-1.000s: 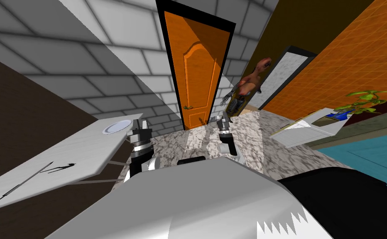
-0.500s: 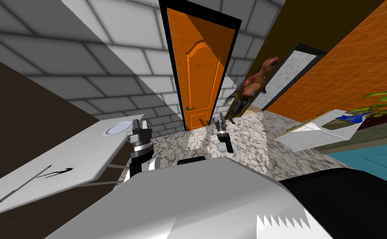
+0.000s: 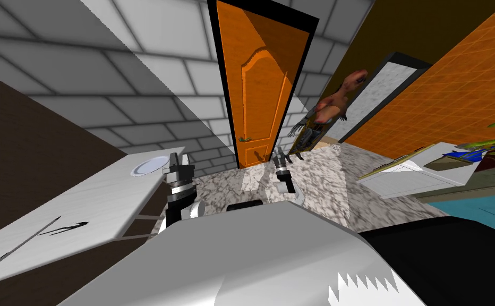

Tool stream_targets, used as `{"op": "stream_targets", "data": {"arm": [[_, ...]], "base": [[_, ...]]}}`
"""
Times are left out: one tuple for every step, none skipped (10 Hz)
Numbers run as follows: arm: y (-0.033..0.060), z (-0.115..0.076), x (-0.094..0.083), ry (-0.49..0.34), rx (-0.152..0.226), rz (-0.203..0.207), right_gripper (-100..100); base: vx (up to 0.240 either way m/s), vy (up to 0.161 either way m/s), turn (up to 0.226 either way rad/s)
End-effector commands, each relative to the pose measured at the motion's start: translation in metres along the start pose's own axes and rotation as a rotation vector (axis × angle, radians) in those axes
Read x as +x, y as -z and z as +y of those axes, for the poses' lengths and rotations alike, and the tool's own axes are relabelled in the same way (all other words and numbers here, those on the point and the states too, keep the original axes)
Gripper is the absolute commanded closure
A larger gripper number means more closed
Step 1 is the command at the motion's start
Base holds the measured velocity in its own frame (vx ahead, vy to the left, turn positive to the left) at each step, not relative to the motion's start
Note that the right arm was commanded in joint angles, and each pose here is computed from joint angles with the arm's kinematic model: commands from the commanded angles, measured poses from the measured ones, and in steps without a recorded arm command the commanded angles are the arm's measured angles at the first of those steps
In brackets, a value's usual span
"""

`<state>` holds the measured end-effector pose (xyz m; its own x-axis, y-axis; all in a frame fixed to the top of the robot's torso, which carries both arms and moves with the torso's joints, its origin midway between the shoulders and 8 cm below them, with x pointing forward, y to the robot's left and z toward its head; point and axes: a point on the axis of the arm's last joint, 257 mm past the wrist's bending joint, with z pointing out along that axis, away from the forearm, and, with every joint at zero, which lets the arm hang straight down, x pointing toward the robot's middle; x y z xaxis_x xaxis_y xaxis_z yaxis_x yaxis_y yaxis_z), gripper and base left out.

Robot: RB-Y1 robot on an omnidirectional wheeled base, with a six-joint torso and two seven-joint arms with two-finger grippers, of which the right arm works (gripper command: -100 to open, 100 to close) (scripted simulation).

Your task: Pull the door open

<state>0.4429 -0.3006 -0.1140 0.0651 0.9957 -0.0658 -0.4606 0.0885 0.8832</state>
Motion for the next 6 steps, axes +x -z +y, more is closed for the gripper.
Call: {"op": "stream_targets", "data": {"arm": [[-0.002,-0.013,0.001,0.0,0.017,0.005,-100],[-0.0029,-0.021,0.001,0.0,0.028,0.009,-100],[-0.0035,-0.03,0.002,0.0,0.04,0.012,-100],[-0.0018,-0.034,0.002,0.0,0.049,0.011,-100],[-0.002,-0.043,0.002,0.0,0.063,0.015,-100],[-0.0038,-0.049,0.003,0.001,0.068,0.019,-100]], "base": [[0.069,0.035,0.03],[0.094,0.036,0.049],[0.097,0.034,0.042],[0.071,0.022,0.011],[0.068,0.024,0.029],[0.083,0.045,0.036]]}}
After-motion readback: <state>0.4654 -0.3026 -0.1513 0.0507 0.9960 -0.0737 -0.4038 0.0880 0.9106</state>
